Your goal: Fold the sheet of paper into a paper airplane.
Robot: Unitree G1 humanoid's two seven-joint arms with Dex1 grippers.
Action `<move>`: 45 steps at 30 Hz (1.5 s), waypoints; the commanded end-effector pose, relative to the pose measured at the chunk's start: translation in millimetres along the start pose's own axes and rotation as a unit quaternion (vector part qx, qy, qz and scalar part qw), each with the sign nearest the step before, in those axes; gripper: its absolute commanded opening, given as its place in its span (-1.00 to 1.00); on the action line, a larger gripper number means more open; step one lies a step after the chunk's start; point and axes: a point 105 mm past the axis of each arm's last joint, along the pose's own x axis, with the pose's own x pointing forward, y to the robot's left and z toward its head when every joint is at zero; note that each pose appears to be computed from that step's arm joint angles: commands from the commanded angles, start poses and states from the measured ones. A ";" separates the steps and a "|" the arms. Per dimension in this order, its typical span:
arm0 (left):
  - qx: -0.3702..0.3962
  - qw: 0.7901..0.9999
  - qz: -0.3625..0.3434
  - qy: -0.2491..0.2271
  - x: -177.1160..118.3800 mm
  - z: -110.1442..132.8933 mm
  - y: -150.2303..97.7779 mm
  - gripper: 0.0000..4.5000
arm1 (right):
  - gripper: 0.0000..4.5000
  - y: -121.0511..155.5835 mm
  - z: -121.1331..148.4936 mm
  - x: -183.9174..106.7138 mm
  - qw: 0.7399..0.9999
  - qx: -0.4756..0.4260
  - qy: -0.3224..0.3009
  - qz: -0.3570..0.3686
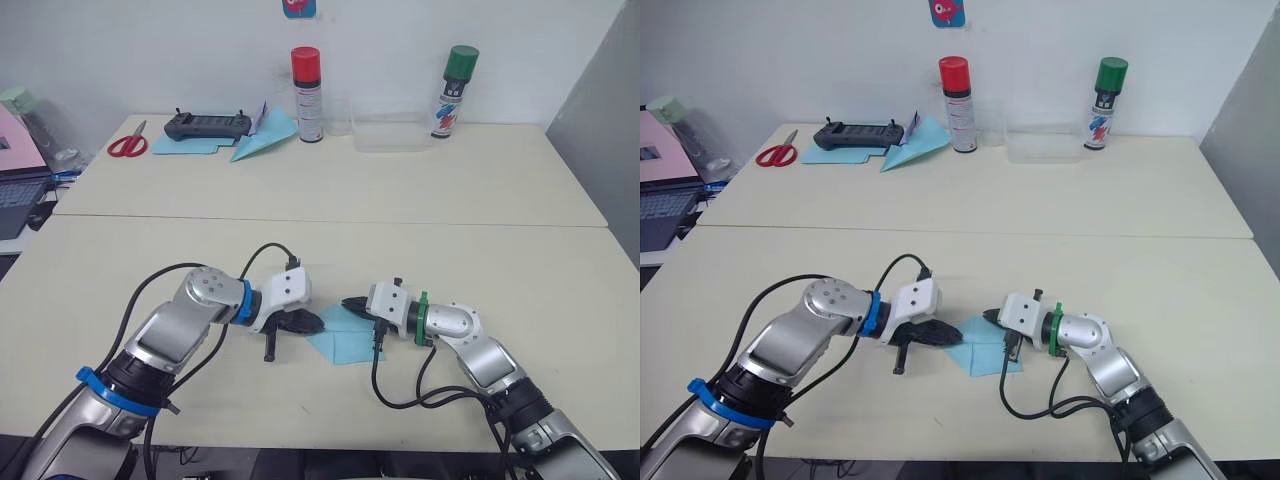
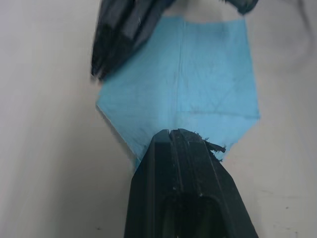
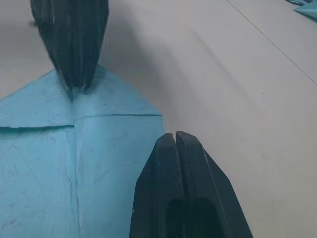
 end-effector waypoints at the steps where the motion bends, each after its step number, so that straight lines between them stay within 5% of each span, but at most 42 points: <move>1: 0.003 1.000 0.004 0.004 5.8 -7.2 -1.2 -1.00 | -0.98 8.1 -6.0 -1.3 1.000 0.007 0.018 0.015; 3: -0.006 1.000 -0.001 0.006 9.0 -12.6 -3.7 -1.00 | -0.98 5.8 -2.3 -4.2 1.000 0.017 0.013 0.016; 6: -0.030 1.000 -0.010 -0.005 12.5 -15.6 -8.0 -1.00 | -0.71 -5.2 16.4 -13.2 0.998 0.057 -0.026 0.014; 12: -0.070 0.997 -0.022 -0.015 14.3 -20.5 -14.8 -1.00 | 0.22 -24.6 47.6 -37.9 0.985 0.152 -0.085 0.005; 16: -0.080 0.996 -0.020 -0.026 13.3 -18.0 -13.6 -1.00 | 0.22 -18.1 66.3 -38.9 0.975 0.191 -0.110 0.038; 19: -0.081 0.996 -0.016 -0.026 13.5 -16.4 -9.4 -1.00 | -0.07 1.0 55.7 -24.9 0.976 0.184 -0.089 0.073; 25: -0.076 0.996 -0.022 -0.030 14.8 -13.3 -9.3 -1.00 | -0.99 24.9 14.4 -5.5 0.985 0.143 -0.001 0.100; 37: -0.084 0.996 -0.022 -0.025 11.8 -15.0 -11.1 -1.00 | -0.99 24.7 -46.4 -79.1 0.977 0.157 0.131 0.055; 45: -0.084 0.996 -0.019 -0.023 12.0 -17.2 -7.9 -1.00 | -0.99 9.2 -6.2 -94.4 0.983 0.165 0.061 0.052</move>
